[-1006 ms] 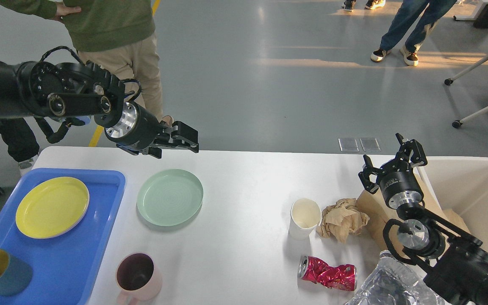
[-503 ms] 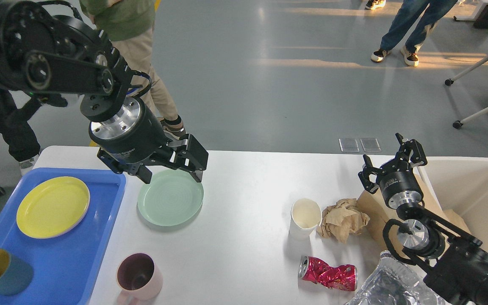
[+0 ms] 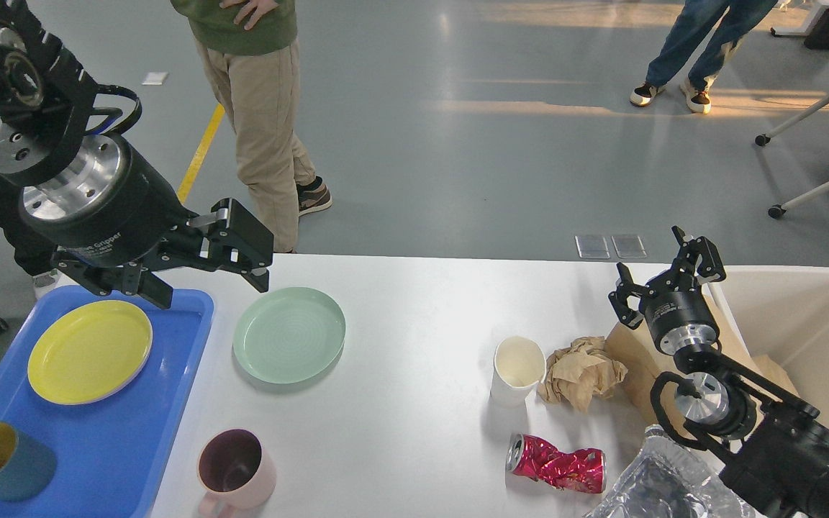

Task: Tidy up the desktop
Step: 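Swing the left gripper over and down toward the pink mug, then grasp the pink mug rim with the left gripper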

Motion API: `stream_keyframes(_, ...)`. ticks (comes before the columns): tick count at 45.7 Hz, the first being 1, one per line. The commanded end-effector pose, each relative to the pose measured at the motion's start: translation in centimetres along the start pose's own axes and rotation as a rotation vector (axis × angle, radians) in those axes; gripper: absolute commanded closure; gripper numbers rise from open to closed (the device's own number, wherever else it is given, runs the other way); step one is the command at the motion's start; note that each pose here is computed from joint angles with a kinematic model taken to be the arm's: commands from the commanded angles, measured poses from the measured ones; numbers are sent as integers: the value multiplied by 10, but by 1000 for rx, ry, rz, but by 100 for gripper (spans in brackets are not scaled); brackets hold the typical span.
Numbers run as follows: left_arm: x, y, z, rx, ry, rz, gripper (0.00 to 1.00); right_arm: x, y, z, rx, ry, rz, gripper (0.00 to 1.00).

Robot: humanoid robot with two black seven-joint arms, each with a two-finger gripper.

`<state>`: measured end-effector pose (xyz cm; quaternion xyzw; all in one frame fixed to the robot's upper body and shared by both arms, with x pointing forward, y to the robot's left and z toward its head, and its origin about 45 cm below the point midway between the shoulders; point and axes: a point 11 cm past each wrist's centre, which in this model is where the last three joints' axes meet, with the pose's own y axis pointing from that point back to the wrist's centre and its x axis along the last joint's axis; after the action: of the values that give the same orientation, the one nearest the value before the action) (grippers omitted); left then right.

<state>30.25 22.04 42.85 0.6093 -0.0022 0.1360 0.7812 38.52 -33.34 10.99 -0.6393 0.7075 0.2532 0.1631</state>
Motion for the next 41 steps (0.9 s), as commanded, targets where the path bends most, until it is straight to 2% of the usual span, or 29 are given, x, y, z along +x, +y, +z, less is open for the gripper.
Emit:
stream_keyframes(1, 2, -30, -22, 17, 53, -47, 2, 0, 0, 0, -1, 1, -1, 0)
stream_keyframes(9, -6, -91, -67, 62, 127, -89, 5, 0, 0, 0, 0, 0, 0, 0)
stream_keyframes(18, -29, -153, -86, 59, 164, -146, 6, 0, 0, 0, 0, -2, 0, 0)
stream_keyframes(25, -44, -175, -106, 95, 162, -158, 6, 0, 0, 0, 0, 0, 0, 0)
stream_keyframes(41, -67, -211, -164, 290, 142, -177, 13, 0, 0, 0, -1, 0, 0, 0)
